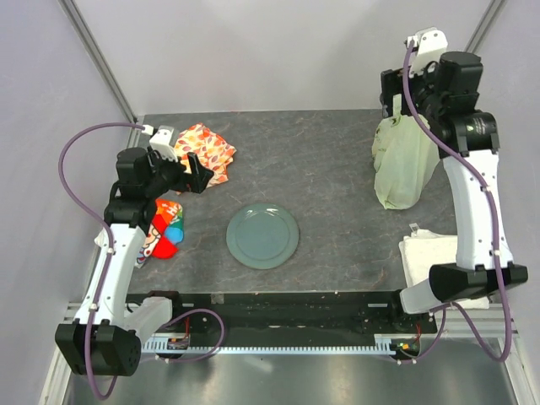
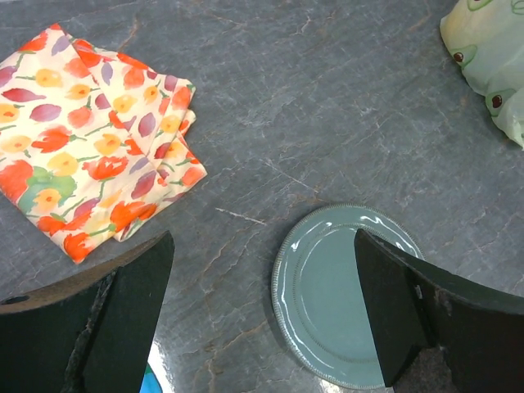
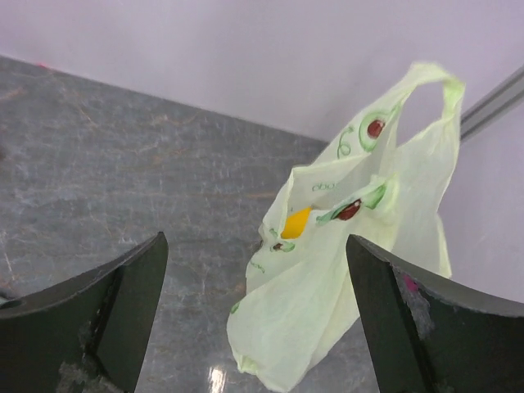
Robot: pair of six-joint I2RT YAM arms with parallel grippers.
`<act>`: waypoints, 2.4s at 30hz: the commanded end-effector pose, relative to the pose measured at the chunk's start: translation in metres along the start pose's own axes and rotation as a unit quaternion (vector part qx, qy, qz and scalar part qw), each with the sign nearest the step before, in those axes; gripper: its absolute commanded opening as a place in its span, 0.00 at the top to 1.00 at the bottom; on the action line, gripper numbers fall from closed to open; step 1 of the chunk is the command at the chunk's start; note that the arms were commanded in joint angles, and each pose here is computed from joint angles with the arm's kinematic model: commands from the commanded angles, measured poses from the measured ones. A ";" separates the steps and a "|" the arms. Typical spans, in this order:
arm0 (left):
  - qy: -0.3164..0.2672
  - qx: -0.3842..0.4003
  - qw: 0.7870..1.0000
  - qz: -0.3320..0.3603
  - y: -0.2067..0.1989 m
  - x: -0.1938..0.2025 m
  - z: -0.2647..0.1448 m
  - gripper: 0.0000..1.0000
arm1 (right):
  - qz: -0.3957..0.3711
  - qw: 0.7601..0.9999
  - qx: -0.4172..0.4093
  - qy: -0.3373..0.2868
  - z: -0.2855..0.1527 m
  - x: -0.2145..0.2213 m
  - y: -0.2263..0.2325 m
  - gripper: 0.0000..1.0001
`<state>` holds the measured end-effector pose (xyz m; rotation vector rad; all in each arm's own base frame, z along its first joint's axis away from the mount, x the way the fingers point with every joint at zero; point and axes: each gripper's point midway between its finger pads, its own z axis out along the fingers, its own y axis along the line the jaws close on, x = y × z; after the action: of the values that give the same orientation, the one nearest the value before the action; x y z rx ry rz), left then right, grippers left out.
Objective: Take the fake fruits out of the plastic bag
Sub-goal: Adjust the plastic bag at the center of the board.
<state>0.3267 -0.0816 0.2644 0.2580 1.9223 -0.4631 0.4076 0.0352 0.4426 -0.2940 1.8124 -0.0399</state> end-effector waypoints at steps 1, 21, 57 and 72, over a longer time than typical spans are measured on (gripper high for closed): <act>-0.022 0.023 1.000 0.000 -0.013 -0.014 -0.006 0.02 | 0.038 0.997 0.063 0.038 0.020 0.026 -0.016 0.02; 0.255 0.217 0.936 0.107 -0.085 0.141 0.057 0.66 | 0.046 0.945 0.312 0.090 0.065 0.068 -0.108 0.05; 0.043 0.100 0.992 0.059 -0.072 -0.041 0.042 0.38 | -0.155 0.984 0.046 0.070 0.133 0.123 0.089 1.00; 0.019 0.167 0.986 0.021 -0.072 -0.139 0.208 0.11 | -0.094 0.993 0.002 -0.067 0.155 -0.006 0.096 1.00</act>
<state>0.4881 -0.2109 0.3542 0.5543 1.8410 -0.6420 0.5516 0.1216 0.3475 -0.4331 1.7486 -0.2749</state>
